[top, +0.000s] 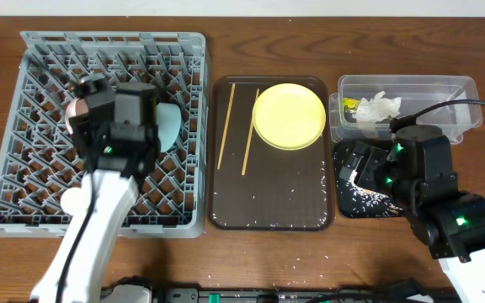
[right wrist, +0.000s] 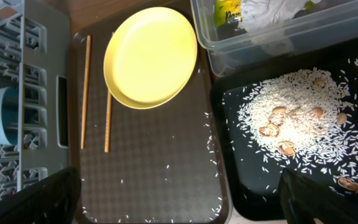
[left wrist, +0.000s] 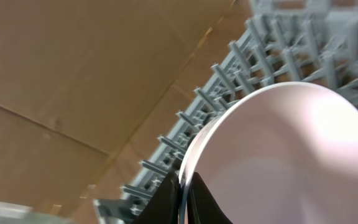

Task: Sort waste into correct bins and load items into the dishwasher
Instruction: 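Place the pink bowl in the dish rack with the left gripper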

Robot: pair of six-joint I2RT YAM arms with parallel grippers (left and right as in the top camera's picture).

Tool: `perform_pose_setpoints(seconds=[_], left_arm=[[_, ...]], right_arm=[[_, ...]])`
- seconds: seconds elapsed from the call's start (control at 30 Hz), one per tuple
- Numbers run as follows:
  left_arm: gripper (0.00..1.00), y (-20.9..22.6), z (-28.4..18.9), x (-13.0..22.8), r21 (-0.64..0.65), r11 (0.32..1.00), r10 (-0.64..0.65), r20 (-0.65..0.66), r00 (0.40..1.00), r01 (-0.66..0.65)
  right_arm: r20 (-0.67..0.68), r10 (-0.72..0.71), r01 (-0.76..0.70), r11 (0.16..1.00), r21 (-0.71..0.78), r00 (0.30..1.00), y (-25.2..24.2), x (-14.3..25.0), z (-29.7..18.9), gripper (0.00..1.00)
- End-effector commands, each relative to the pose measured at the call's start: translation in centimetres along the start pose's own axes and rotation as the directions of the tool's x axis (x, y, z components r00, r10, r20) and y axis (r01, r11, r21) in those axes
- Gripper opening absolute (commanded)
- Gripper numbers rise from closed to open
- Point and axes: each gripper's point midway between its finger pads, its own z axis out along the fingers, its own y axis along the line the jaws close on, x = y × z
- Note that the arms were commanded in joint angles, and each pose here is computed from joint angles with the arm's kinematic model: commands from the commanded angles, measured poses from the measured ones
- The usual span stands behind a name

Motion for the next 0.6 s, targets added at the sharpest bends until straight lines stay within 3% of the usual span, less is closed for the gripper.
perform_pose_setpoints(seconds=[0.0,0.37,0.57], left_arm=[[0.07,0.0,1.5,0.1,-0.167,0.971,0.168,-0.025,0.985,-0.17],[0.08,-3.5,3.4,1.8,-0.163,0.949,0.262,-0.072,0.962,-0.271],[0.08,-6.1,1.2,1.3,-0.096,0.949,0.301,-0.008,0.954,-0.301]], right_arm=[[0.014,0.01,-0.011,1.0,0.016,1.0,-0.3,-0.3,-0.1,0.99],[0.013,0.011,-0.011,1.0,0.016,1.0,-0.3,-0.3,-0.1,0.99],[0.016,0.01,-0.011,1.0,0.014,1.0,-0.3,-0.4,-0.1,0.99]])
